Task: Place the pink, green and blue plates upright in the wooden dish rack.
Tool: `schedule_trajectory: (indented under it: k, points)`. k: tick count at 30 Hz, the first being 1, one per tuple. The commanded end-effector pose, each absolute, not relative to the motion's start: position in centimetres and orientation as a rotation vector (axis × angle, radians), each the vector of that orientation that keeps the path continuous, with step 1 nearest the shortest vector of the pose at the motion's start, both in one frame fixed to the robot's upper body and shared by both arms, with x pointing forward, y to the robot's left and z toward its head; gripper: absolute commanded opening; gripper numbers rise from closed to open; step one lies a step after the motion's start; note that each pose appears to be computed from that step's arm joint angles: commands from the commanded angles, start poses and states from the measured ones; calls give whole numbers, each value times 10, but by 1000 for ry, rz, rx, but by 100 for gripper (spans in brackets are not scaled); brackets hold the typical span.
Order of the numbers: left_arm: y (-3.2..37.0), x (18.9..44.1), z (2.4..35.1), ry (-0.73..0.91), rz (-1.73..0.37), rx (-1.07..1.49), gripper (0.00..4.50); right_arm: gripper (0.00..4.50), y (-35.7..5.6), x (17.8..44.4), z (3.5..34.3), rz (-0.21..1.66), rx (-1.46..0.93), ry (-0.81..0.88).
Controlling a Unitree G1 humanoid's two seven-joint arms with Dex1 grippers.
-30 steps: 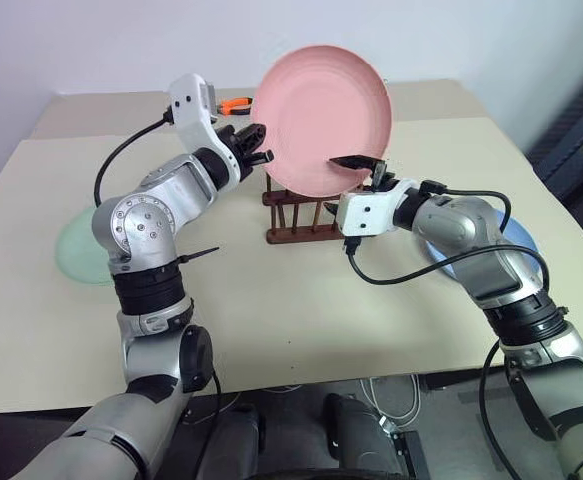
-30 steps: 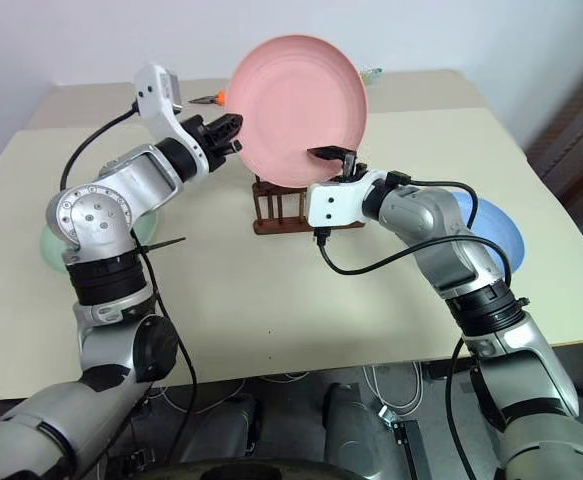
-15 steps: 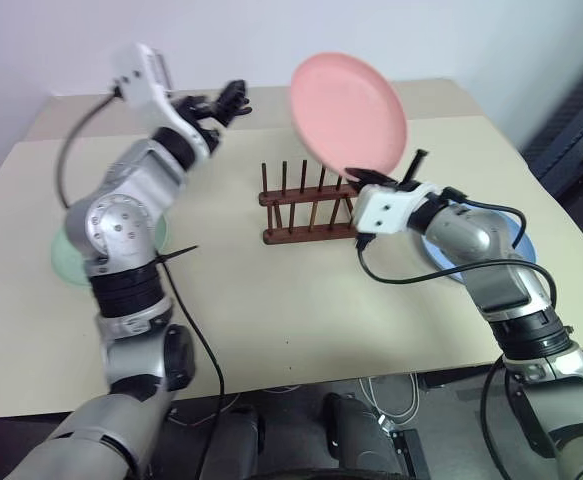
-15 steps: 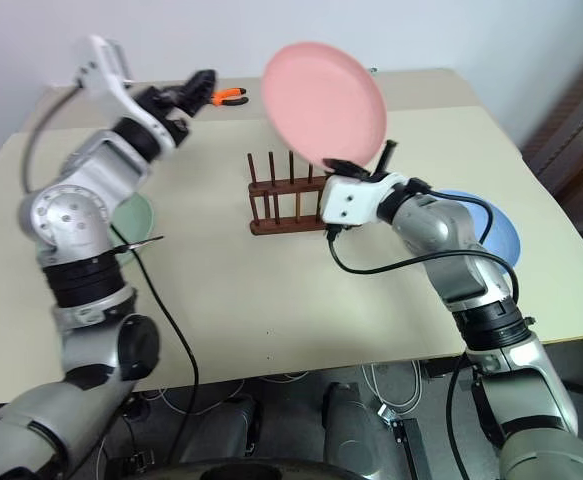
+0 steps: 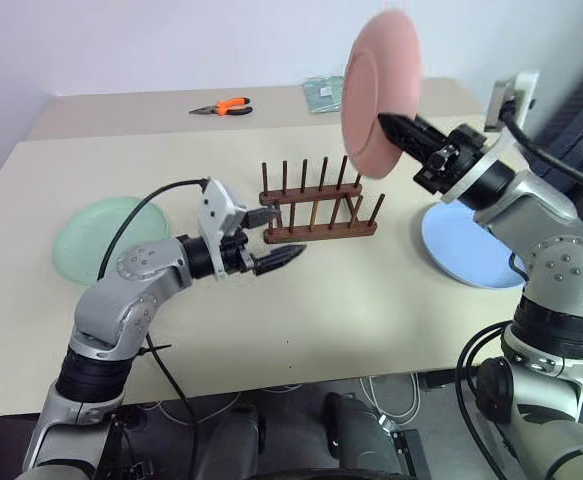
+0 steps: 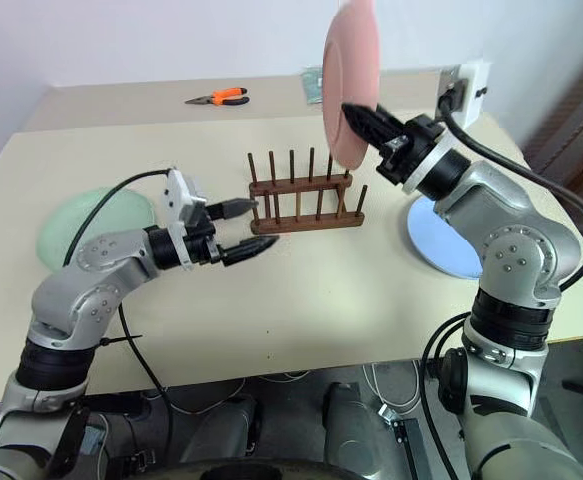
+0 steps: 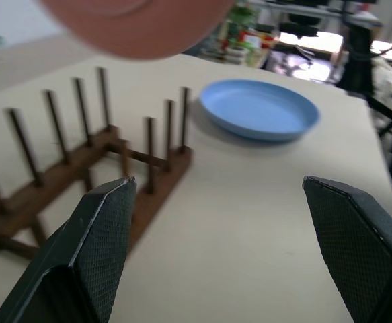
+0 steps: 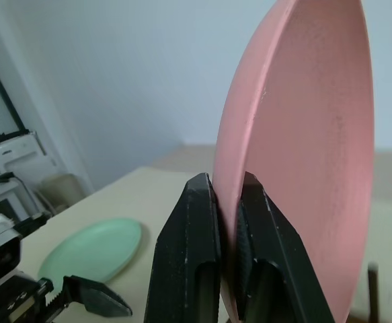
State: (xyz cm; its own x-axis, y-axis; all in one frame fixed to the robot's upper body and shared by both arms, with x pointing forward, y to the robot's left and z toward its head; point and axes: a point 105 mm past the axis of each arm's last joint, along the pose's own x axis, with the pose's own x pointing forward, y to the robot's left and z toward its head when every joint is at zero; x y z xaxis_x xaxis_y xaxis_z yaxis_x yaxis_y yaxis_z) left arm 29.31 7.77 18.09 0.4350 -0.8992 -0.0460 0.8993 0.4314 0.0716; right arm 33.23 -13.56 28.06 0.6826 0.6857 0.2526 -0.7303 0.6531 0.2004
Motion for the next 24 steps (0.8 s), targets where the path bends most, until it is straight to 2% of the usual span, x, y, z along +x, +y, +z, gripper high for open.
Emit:
schedule_trajectory:
  k: [1,11,14,16,18,21,24]
  points:
    - [73,284,190,-35,-1164,104,406,0,-146,335,292,767,350,-186]
    - [71,278,184,6,-1197,101,406,0,-162,361,262,679,383,-76]
    - [72,277,181,25,-1193,92,410,112,-166,367,264,648,339,-102]
    - [77,286,182,29,-1138,54,450,210,-171,369,276,594,214,-184]
    - [86,293,186,12,-1079,20,450,306,-179,368,293,524,58,-287]
    - [109,310,192,-23,-923,-1,450,306,-192,366,312,440,-114,-388]
    - [161,343,195,-55,-553,2,450,306,-191,353,336,446,-276,-499]
